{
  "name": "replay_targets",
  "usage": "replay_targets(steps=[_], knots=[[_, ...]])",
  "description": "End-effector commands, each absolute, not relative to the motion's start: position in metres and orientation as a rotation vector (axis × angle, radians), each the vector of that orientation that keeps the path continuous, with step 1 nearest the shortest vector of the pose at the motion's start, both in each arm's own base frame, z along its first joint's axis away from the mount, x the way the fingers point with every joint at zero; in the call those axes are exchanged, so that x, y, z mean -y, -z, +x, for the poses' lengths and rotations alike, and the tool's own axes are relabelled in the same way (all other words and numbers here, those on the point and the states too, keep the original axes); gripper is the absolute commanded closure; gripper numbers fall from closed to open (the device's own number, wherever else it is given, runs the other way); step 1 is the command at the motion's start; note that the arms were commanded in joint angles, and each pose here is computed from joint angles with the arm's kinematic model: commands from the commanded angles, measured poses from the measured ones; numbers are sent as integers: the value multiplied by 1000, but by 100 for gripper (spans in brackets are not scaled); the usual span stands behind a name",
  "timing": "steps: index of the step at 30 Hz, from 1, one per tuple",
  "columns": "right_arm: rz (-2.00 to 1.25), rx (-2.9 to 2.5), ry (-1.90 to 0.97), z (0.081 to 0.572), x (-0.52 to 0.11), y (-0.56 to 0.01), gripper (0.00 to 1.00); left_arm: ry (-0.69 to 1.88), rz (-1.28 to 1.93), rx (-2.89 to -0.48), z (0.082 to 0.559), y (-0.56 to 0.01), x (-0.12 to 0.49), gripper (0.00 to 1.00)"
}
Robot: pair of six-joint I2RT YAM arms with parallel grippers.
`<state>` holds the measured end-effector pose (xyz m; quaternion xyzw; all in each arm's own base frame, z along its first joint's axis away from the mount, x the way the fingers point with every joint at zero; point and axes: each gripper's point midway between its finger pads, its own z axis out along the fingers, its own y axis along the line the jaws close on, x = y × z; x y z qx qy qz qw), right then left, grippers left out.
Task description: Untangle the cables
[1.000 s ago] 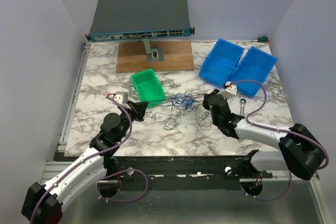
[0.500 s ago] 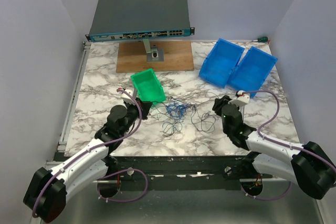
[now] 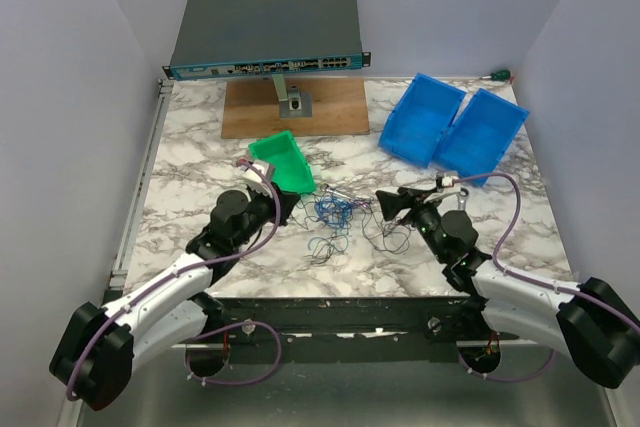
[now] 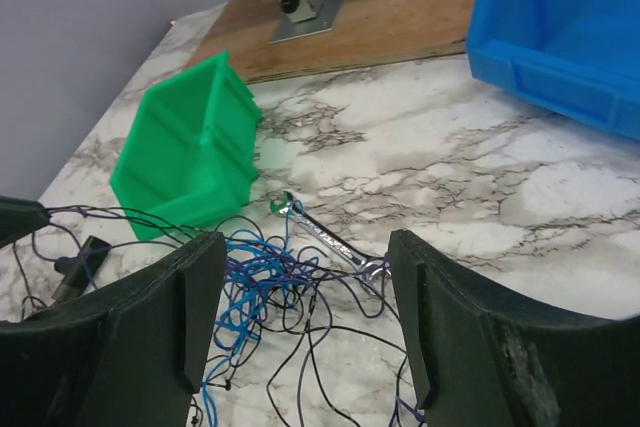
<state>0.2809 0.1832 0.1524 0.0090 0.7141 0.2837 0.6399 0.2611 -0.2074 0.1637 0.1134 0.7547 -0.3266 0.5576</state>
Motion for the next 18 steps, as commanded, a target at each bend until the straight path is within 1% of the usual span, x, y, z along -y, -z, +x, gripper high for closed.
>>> replay_targets(steps=[1,2,6,10,16,18], knots=[[-64,-1554,-750,269,-197,-172,25,800,334,-1758,263,-175,218,100],[-86,-1535,-769,267,-200,-179,23,812,348,-1756,261,-175,220,100],[-129,-1551,-791,273,-214,-212,23,834,371,-1753,260,-176,225,100],[-102,-1644,-732,290,-218,-224,23,851,393,-1743,256,-175,227,100],[-149,-1867,-621,321,-238,-200,23,872,414,-1732,254,-176,231,100],[-182,-1980,-581,331,-246,-178,23,874,416,-1733,254,-176,232,100]])
